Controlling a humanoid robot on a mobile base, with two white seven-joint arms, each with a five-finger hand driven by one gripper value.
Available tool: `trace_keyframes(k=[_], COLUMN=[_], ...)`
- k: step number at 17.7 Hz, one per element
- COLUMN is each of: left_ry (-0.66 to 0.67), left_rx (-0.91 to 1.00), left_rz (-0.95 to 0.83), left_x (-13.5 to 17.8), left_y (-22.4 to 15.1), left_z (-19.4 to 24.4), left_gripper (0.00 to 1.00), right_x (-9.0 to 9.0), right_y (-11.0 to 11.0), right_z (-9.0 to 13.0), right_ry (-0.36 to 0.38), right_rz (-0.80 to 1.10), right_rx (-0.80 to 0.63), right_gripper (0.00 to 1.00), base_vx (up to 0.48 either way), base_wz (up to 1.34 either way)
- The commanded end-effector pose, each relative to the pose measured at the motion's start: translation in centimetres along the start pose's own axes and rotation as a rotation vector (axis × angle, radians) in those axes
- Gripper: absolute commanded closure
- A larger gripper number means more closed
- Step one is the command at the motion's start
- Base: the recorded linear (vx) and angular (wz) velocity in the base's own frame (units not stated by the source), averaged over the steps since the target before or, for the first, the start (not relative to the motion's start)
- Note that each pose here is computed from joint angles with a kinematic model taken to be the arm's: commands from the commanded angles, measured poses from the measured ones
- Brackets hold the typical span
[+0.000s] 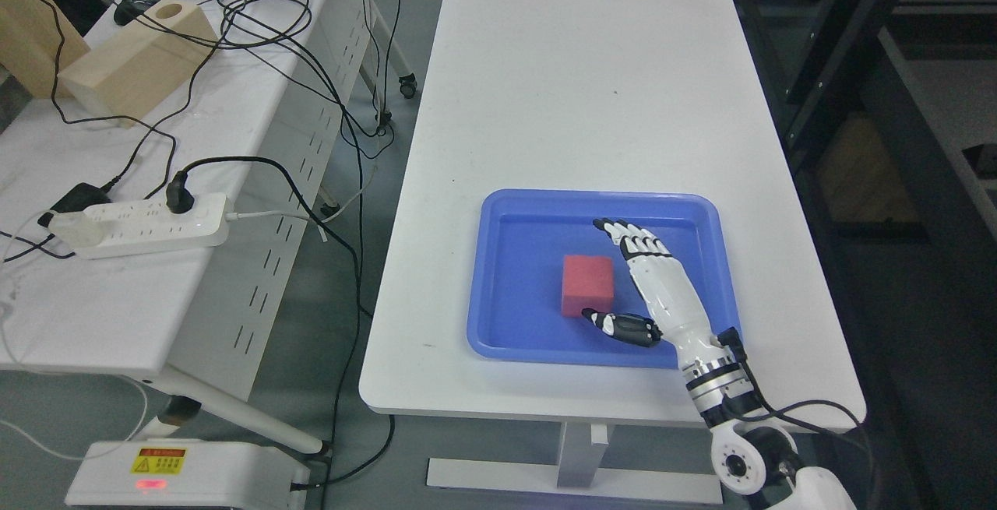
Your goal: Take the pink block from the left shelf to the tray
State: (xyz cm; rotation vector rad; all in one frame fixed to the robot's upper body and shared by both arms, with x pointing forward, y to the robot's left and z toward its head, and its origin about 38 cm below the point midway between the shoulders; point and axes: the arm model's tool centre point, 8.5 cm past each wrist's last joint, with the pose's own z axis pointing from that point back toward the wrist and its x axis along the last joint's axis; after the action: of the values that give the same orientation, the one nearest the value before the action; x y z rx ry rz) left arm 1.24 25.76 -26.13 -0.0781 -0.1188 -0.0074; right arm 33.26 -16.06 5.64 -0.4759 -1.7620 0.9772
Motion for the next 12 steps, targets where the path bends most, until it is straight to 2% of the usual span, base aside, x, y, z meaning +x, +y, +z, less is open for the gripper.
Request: trace_keyframes(k=[1, 3, 12], left_ry=[0.003, 0.003, 0.003], left_rx=[0.015, 0.015, 0.015], left_rz=[-0.002, -0.002, -0.002], left_x=[-0.7, -0.7, -0.7], left_y=[1.0, 1.0, 1.0], left_z=[0.2, 0.2, 0.2], left_gripper=[0.0, 0.0, 0.0], right_x=[-2.2, -2.5, -5.2], right_y=[-2.7, -3.0, -6.2], right_z=[0.1, 0.0, 1.3], right_ry=[0.052, 0.056, 0.087], right_rz=[-0.295, -0.391, -0.628], right_rx=[-0.063, -0.05, -0.223], right_gripper=[0.01, 0.01, 0.01], base_vx=[0.0, 0.0, -0.053], base_wz=[0.0, 0.0, 0.0])
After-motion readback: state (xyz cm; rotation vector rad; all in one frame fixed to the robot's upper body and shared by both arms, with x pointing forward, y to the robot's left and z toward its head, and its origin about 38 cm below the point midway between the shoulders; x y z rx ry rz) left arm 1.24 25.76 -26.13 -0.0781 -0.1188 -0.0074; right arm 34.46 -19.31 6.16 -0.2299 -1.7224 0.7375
